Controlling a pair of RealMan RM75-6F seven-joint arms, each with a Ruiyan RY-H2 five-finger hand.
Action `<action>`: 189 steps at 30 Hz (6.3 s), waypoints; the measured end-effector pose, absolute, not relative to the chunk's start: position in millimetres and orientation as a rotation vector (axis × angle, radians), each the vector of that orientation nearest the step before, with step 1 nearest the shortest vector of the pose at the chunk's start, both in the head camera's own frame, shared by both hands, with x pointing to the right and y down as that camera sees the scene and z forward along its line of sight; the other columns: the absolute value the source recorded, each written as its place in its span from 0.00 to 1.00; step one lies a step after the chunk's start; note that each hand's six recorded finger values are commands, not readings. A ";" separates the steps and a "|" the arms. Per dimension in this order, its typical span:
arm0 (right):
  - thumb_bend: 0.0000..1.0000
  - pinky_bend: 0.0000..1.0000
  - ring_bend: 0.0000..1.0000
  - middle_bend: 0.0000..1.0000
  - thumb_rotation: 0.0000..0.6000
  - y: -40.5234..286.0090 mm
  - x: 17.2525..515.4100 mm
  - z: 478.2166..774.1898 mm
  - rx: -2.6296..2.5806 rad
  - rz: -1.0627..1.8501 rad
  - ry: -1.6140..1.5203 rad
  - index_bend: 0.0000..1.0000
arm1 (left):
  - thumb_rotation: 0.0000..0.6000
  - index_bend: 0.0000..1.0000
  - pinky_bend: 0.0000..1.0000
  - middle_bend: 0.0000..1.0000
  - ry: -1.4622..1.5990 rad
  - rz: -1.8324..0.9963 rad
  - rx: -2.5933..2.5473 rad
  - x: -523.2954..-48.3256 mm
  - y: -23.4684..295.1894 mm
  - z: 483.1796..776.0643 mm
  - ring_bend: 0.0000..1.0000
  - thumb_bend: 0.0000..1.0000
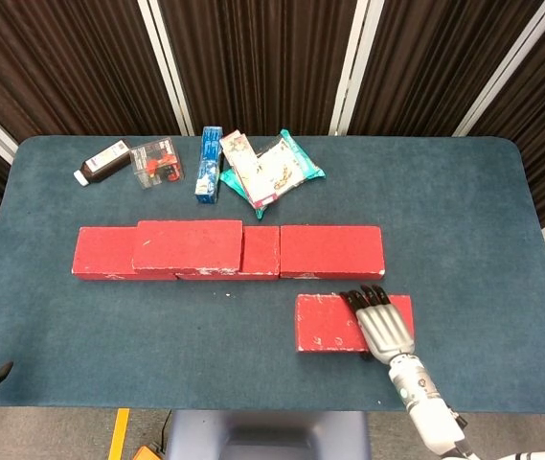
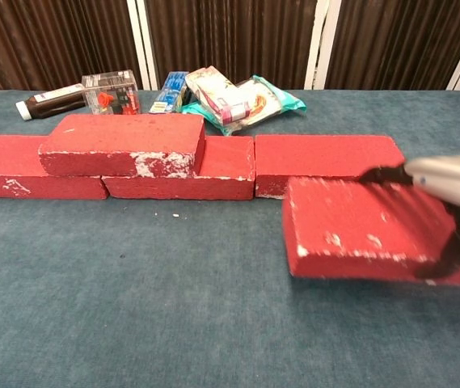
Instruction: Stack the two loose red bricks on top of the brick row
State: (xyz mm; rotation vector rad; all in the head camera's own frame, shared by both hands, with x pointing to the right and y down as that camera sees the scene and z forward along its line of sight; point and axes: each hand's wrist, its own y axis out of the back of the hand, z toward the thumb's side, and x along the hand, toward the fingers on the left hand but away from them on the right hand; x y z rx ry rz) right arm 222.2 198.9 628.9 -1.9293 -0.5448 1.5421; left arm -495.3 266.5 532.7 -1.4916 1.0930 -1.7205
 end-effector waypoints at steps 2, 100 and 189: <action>0.37 0.00 0.14 0.27 1.00 191.9 217.2 623.1 -1.916 1.516 -0.554 0.29 | 1.00 0.00 0.00 0.00 1.093 -1.721 -1.492 -495.4 266.5 532.7 0.00 0.20; 0.39 0.00 0.14 0.26 1.00 48.5 87.3 682.1 -1.813 1.600 -0.576 0.32 | 1.00 0.00 0.00 0.00 1.107 -1.793 -1.445 -503.5 263.8 537.6 0.00 0.20; 0.12 0.00 0.00 0.08 1.00 123.3 181.1 537.1 -1.826 1.079 -0.821 0.14 | 1.00 0.00 0.00 0.00 1.101 -1.806 -1.446 -500.7 262.8 543.6 0.00 0.20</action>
